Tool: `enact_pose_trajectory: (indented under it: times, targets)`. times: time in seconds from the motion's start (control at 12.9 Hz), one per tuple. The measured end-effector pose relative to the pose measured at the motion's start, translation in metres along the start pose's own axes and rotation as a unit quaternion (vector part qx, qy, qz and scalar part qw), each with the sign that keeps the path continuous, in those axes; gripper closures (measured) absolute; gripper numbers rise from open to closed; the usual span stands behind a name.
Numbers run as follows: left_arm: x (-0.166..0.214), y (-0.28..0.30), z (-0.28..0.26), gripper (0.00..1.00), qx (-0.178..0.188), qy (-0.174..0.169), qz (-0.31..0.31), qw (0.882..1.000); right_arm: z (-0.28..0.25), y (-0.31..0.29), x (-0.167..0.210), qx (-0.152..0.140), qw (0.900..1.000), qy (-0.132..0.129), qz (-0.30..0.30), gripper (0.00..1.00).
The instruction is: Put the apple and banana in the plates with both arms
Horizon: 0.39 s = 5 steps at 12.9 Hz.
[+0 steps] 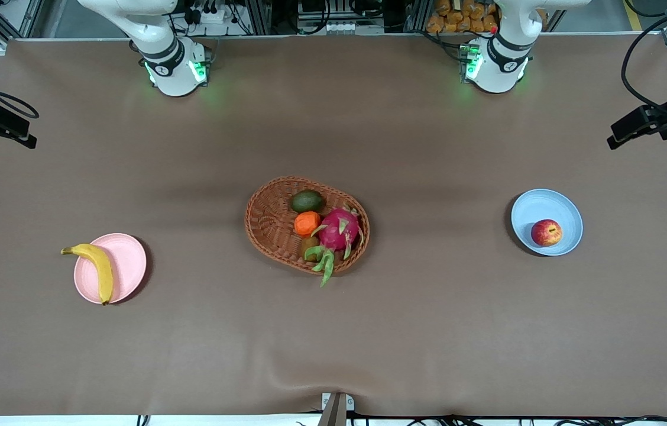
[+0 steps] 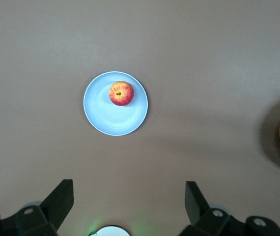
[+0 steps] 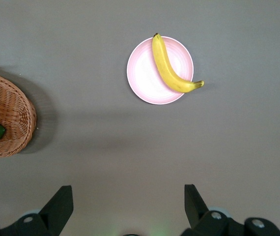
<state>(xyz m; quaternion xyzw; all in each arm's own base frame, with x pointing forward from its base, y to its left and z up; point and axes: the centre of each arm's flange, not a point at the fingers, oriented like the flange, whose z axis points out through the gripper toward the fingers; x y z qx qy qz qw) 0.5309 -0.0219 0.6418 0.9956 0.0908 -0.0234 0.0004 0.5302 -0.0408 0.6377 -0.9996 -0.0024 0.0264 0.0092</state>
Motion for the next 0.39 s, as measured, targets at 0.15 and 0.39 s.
enact_pose_trajectory:
  times: [0.15,0.39]
  targets:
    - [-0.0011,0.0011,-0.0003,0.0,0.001,-0.003,0.001,1.0,0.0008,0.0003,0.001,0.0,1.0,0.0,0.0,0.0]
    - [-0.0021,0.0007,-0.0025,0.0,0.001,-0.004,0.001,1.0,0.0001,-0.001,0.0045,-0.001,1.0,0.011,-0.001,0.0]
